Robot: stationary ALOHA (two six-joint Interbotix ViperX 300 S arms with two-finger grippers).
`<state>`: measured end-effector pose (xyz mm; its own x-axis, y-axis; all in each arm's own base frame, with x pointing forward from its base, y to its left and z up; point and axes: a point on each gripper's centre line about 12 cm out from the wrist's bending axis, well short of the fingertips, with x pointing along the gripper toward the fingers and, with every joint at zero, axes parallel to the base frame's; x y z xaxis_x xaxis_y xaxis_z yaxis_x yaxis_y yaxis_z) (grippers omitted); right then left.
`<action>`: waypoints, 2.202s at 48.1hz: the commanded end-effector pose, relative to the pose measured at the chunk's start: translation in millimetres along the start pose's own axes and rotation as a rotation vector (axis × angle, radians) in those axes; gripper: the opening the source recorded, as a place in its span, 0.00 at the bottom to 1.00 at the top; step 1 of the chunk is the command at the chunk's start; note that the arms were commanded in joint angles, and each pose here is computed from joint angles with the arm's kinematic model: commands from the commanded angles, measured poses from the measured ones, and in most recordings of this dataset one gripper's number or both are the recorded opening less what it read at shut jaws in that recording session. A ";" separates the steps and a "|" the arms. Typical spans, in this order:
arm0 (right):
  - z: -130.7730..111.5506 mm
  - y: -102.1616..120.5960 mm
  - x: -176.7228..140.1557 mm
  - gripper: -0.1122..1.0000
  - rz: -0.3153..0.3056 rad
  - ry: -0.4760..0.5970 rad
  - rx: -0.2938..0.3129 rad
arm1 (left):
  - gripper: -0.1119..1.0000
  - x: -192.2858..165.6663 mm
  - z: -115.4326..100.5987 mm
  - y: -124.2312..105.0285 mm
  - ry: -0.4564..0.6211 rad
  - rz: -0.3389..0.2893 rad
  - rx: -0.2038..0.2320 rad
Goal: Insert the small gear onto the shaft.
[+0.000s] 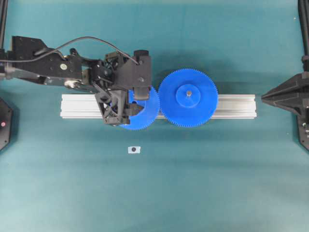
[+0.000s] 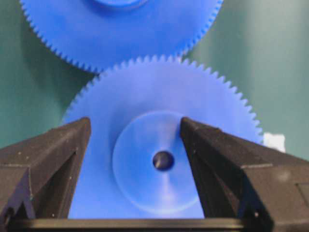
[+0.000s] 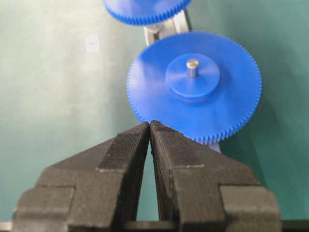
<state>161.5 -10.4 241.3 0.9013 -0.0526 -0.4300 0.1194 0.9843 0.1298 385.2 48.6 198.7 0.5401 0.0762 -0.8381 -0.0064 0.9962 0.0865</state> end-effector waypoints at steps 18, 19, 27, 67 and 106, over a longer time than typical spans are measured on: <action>3.6 -0.2 0.2 0.29 -0.003 -0.011 0.006 | 0.68 -66.3 21.3 16.2 -0.156 0.046 -0.014; 3.0 -0.3 0.4 0.29 -0.003 -0.010 0.006 | 0.66 -66.4 21.7 15.7 -0.159 0.046 -0.013; 3.7 0.1 -0.1 0.29 -0.001 -0.013 0.005 | 0.45 -62.0 21.7 15.7 -0.152 0.046 0.005; 1.5 -0.5 0.4 0.29 -0.003 -0.008 0.008 | 0.31 -18.9 16.9 15.1 -0.072 0.033 0.026; 1.5 -0.3 0.4 0.29 -0.001 -0.016 0.007 | 0.46 -77.1 4.2 11.9 -0.186 0.045 -0.039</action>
<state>160.5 -10.7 237.9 0.9012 -0.0549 -0.4300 0.1212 0.9843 0.1283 344.6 54.1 266.7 0.6564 0.1124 -0.7460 -0.0437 0.9928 0.1112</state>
